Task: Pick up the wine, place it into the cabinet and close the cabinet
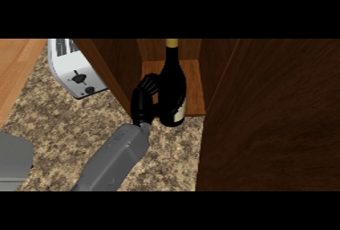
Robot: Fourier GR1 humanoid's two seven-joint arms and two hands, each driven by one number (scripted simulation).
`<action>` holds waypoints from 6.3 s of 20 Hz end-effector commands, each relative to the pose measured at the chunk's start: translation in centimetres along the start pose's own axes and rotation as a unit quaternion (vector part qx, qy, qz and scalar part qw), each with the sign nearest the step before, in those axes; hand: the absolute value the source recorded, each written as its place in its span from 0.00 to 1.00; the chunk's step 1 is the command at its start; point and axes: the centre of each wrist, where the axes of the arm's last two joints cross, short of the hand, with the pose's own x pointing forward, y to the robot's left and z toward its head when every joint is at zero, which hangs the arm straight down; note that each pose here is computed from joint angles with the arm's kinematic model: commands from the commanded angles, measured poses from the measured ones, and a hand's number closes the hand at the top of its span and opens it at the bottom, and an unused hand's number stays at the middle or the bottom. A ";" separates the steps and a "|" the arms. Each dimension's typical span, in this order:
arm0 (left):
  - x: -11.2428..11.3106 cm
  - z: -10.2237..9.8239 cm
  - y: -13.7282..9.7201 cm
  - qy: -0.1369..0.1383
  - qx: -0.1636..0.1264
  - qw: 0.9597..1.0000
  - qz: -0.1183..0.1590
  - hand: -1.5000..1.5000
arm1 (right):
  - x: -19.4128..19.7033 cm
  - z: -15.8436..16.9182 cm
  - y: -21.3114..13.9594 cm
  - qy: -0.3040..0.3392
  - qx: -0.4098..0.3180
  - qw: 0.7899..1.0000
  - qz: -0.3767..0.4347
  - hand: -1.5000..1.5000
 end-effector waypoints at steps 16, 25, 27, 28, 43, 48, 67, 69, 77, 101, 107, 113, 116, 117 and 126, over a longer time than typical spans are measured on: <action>4.7 -7.0 -1.6 -0.015 0.035 0.999 -0.016 1.00 | 2.6 2.2 0.1 -0.040 0.015 0.999 -0.027 0.00; 5.2 -8.3 -2.0 -0.057 0.099 0.981 -0.159 0.00 | 2.1 1.4 0.6 -0.041 0.021 0.998 -0.039 0.00; 7.3 -10.1 -0.3 -0.054 0.115 0.974 -0.185 0.00 | 1.3 1.6 0.9 -0.033 0.029 0.998 -0.040 0.00; 6.6 -9.5 -1.0 -0.058 0.108 0.973 -0.198 0.00 | 1.7 1.8 0.1 -0.040 0.024 0.998 -0.041 0.00; 5.5 -9.7 1.8 -0.045 0.144 0.959 -0.240 0.00 | 2.0 2.4 0.6 -0.034 0.043 0.998 -0.043 0.00; 6.9 -10.6 3.9 -0.071 0.103 0.965 -0.232 0.00 | 1.7 2.6 0.8 -0.036 0.027 0.998 -0.034 0.00; 6.3 -8.5 -2.0 -0.125 -0.027 0.987 -0.095 0.00 | 3.1 3.6 0.8 -0.042 0.010 0.998 -0.034 0.00; 5.1 -7.6 -1.1 -0.119 -0.045 0.989 -0.081 0.00 | 3.7 4.0 1.0 -0.039 0.005 0.998 -0.041 0.00; 5.1 -5.0 -1.8 -0.134 -0.071 0.986 -0.062 0.00 | 3.5 4.3 1.7 -0.025 -0.005 0.999 -0.034 0.00; 7.2 12.7 4.4 -0.132 -0.101 0.986 0.008 0.00 | 3.3 3.4 1.6 0.004 0.073 0.997 -0.003 1.00; 7.0 15.2 6.9 -0.134 -0.081 0.988 -0.008 0.00 | 2.4 3.2 3.2 0.039 0.227 0.973 -0.030 1.00; 8.5 16.3 10.3 -0.137 -0.077 0.988 -0.014 0.00 | 2.9 2.8 5.1 0.020 0.265 0.964 -0.025 1.00; 9.1 17.2 12.5 -0.137 -0.074 0.988 -0.025 0.00 | 4.1 3.3 4.9 0.003 0.264 0.964 -0.031 1.00; 10.9 17.1 12.0 -0.145 -0.069 0.987 -0.016 0.00 | 3.6 2.3 5.5 -0.002 0.263 0.965 -0.023 1.00; 11.4 18.1 17.0 -0.139 -0.064 0.988 -0.012 0.00 | 2.3 -0.3 9.9 0.036 0.295 0.952 -0.077 1.00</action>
